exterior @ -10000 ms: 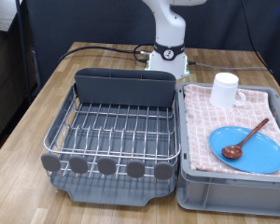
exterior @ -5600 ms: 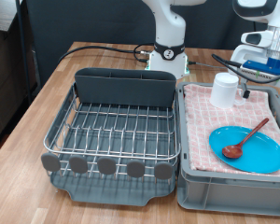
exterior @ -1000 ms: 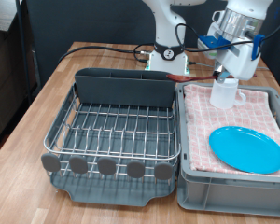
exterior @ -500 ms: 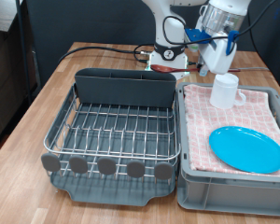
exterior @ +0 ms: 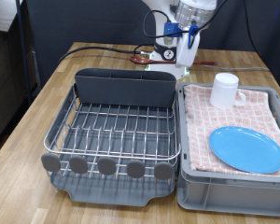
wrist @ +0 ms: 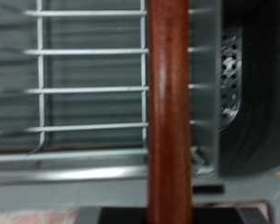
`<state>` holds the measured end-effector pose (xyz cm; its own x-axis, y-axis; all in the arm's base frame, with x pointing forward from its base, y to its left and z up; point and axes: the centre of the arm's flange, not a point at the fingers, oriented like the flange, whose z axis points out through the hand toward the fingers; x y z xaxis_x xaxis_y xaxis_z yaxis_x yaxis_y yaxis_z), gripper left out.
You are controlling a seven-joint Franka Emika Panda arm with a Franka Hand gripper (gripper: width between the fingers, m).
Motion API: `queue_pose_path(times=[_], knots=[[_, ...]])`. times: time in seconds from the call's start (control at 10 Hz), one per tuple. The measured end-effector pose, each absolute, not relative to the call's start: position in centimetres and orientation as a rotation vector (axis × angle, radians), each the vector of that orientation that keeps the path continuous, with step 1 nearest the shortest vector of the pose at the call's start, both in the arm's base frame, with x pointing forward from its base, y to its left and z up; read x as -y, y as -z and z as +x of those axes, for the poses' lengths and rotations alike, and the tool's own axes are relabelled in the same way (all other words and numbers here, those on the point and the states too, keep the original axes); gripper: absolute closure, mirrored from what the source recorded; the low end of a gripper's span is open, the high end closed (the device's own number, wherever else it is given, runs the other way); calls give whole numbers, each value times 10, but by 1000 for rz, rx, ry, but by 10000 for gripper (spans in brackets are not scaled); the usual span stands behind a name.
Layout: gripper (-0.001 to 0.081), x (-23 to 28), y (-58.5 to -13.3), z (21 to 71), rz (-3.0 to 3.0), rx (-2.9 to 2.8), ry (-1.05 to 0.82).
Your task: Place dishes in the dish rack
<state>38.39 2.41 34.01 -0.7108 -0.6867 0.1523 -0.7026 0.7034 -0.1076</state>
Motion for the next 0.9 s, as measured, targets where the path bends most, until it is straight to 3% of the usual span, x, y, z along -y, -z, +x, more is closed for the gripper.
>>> queue_pose_path(times=[0.9], knots=[[715,17,-334,351,1071,2846,-154]])
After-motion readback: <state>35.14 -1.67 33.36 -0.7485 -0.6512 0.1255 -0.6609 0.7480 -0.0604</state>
